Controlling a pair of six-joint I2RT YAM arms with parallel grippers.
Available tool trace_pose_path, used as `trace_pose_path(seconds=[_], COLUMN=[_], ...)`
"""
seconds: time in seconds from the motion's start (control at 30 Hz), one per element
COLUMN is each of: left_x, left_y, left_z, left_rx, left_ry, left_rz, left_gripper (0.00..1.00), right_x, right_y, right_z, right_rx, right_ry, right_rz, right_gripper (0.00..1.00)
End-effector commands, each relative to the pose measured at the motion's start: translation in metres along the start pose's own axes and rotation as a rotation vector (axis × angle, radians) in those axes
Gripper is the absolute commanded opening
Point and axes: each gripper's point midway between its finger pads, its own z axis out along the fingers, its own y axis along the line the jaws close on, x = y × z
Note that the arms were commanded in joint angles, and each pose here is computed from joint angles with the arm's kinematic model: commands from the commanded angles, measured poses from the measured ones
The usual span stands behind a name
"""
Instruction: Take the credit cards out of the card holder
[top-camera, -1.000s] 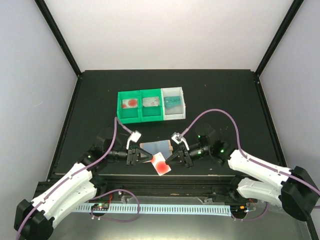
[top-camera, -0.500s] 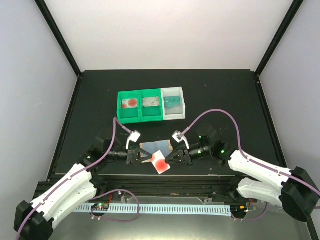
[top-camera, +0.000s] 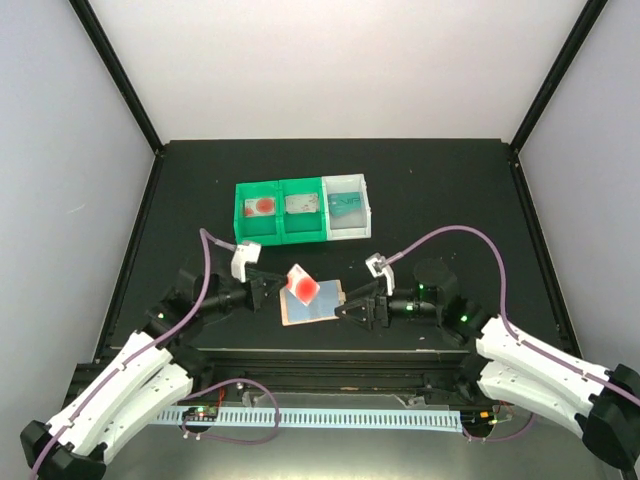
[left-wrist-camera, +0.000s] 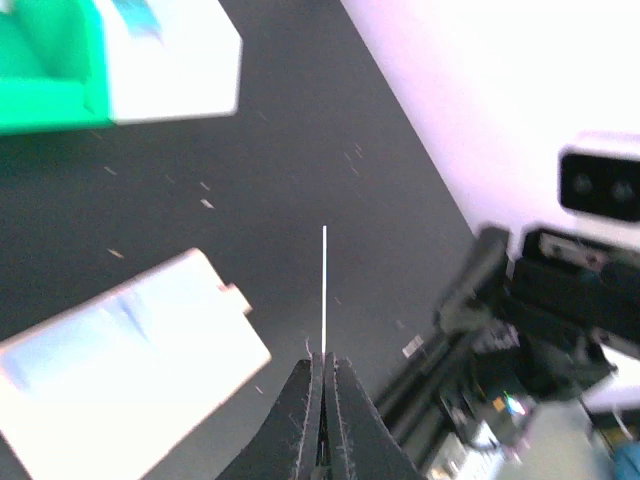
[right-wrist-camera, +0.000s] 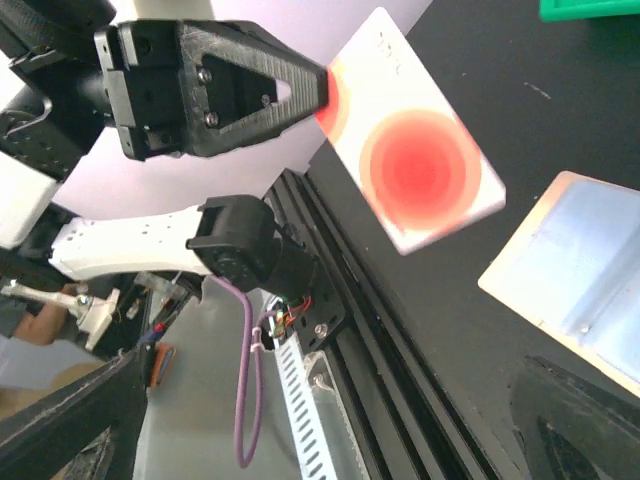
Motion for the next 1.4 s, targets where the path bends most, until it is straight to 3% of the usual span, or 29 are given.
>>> trace_pose_path(seconds=[0.0,0.27,0.4,0.8,1.37], left_x=[-0.041,-0.093,-0.129,-0.217,-0.218], left_y=[0.033,0.074,0.08,0.146,0.242], left_z=[-0.024,-0.048,-0.044,-0.034,0.032], left_rx=[-0.288,-0.579,-0.639,-0.758,-0.848], left_ry=[-0.194,-0.431,-0.468,-0.565,-0.493], left_rz=[0.007,0.028,0.107,0.027,-0.143], left_gripper=[0.01,0.02,0.02,0.01,0.02], right_x=[-0.012,-0.017,-0.022,-0.05,-0.046], right_y=[-0.007,-0.03,-0.029,-0.021,-0.024], right_z=[-0.011,-0.033,-0.037,-0.057,-0.047], right_rx=[0.057,0.241,0.267,0.38,0.37], right_ry=[-0.119,-0.207,-0.216,-0.275,-0.224], right_rz=[0.002,-0.01,-0.026,-0.08,-0.08], right_gripper=[1.0,1.0,1.0,1.0,1.0])
